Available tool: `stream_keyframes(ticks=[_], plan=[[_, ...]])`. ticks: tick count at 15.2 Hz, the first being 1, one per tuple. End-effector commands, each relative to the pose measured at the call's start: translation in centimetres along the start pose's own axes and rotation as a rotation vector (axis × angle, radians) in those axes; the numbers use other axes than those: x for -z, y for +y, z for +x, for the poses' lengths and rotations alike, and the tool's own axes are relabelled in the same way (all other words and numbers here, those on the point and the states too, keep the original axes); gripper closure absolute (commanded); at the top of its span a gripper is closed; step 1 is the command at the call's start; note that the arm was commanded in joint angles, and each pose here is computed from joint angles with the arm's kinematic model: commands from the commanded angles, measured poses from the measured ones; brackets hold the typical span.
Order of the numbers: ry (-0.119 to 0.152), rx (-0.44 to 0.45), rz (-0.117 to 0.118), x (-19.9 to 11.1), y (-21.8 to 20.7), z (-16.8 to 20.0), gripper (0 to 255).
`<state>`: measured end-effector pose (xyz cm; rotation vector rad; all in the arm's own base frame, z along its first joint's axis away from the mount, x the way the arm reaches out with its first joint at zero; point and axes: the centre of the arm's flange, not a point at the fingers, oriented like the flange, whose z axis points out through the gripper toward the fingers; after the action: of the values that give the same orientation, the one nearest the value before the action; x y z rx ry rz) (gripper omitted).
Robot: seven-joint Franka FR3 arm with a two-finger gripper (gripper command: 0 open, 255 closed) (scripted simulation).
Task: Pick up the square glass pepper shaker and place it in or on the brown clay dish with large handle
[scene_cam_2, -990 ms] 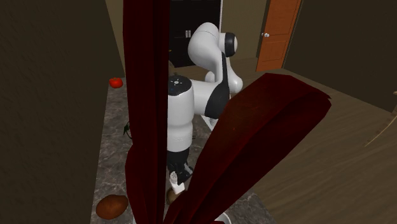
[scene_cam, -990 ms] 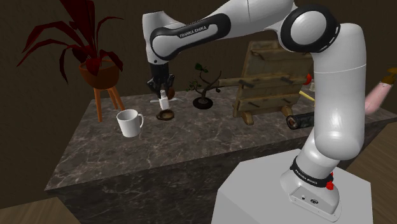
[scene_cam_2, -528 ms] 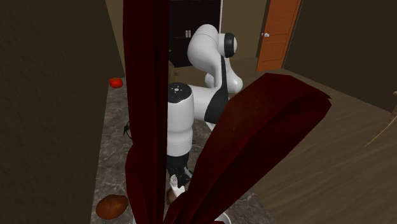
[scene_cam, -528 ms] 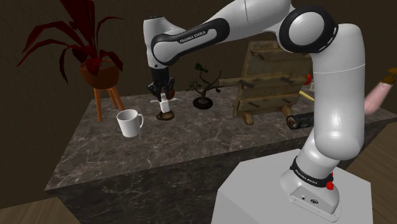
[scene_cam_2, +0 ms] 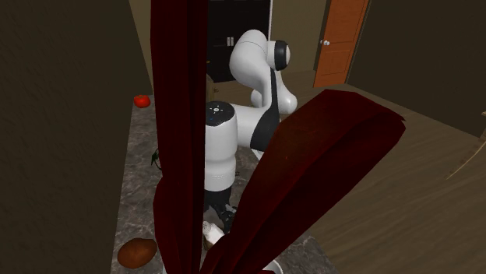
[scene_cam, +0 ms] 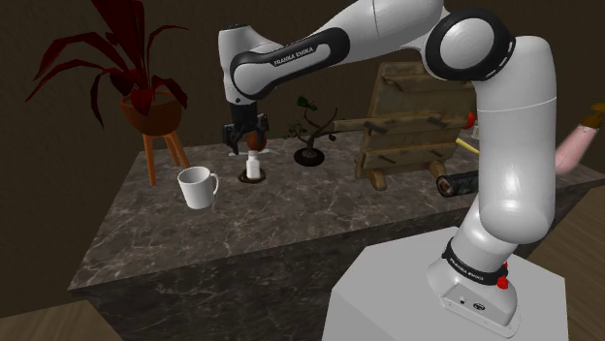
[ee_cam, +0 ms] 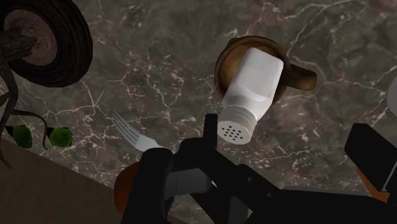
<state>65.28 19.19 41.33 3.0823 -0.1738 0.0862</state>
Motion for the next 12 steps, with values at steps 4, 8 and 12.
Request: stream_keyframes(ticks=[4,8,12], plan=[[0.000,0.000,0.000,4.0,0.0,0.0,0],[0.000,0.000,0.000,5.0,0.0,0.0,0],[0.000,0.000,0.000,5.0,0.0,0.0,0]])
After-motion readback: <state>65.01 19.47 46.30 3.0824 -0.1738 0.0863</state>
